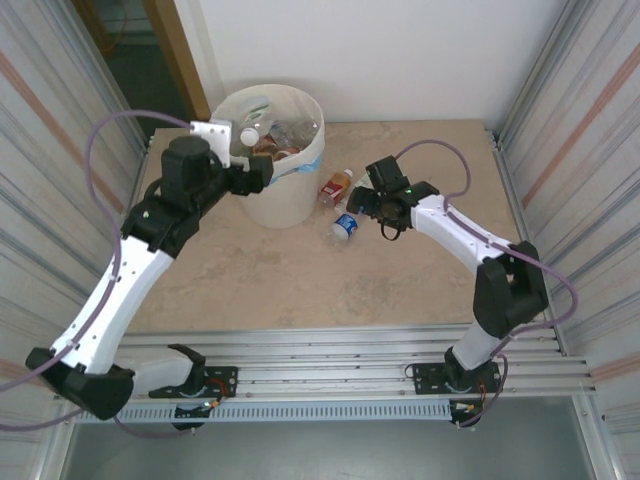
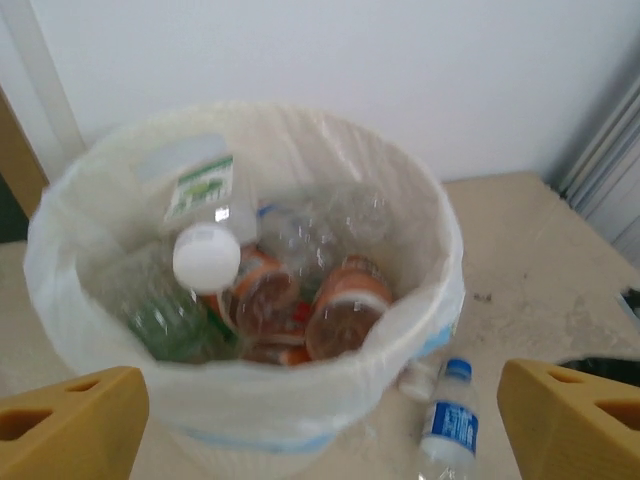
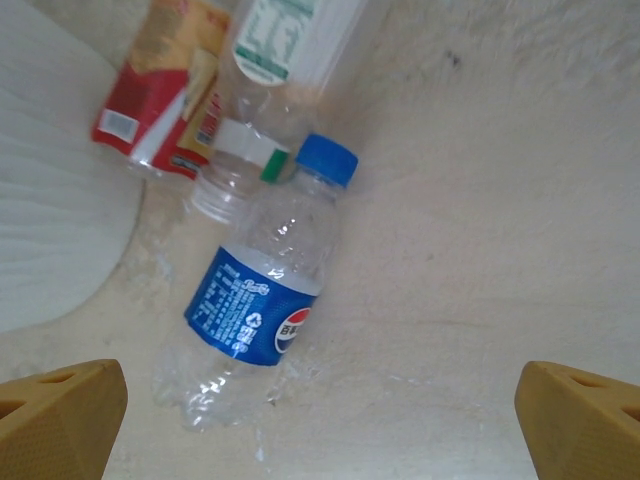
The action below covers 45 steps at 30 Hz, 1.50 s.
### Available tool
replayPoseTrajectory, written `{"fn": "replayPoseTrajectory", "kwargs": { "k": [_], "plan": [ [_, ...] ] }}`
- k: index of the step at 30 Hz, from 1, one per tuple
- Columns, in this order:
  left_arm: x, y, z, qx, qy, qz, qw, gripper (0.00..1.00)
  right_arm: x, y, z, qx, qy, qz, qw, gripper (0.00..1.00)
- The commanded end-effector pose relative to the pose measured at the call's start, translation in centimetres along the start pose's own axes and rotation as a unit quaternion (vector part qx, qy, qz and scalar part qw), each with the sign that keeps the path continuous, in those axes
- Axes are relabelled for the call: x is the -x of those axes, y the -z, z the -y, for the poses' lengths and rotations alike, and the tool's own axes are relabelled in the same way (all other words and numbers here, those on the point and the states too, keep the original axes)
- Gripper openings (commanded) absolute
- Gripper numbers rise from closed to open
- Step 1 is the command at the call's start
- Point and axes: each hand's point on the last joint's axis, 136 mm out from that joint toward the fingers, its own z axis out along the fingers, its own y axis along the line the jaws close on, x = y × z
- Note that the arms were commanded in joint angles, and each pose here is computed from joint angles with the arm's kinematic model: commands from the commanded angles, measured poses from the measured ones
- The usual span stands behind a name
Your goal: Put the plastic bottles in the bin
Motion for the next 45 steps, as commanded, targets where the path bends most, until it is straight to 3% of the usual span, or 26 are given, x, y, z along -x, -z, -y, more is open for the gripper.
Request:
{"fn": "replayPoseTrajectory", "kwargs": {
  "k": [1, 9, 20, 36, 45],
  "plan": [
    [0.0, 1.8, -0.3, -0.003, 0.048, 0.043, 0.998, 0.99, -0.9, -1.4, -1.6, 0.004, -0.021, -0.025, 0.999, 0.98],
    [-4.6, 3.4, -2.5, 0.027, 0.101, 0.038, 0.994, 0.99, -3.5, -5.4, -3.4, -0.005, -0.012, -0.065, 0.998, 0.98],
    [-5.9, 3.2, -2.9, 0.036, 0.111, 0.03, 0.993, 0.99, -5.0, -9.4, -3.0, -0.029, -0.018, -0.097, 0.995, 1.0],
    [-6.6, 2.6, -2.8, 0.033, 0.115, 0.02, 0.993, 0.99, -6.7, -11.1, 0.1, -0.057, -0.025, -0.124, 0.99, 0.74],
    [-6.2, 2.8, -2.6, 0.028, 0.117, 0.024, 0.992, 0.99, -7.8, -9.6, 1.7, -0.066, -0.017, -0.128, 0.989, 0.54]
  ]
}}
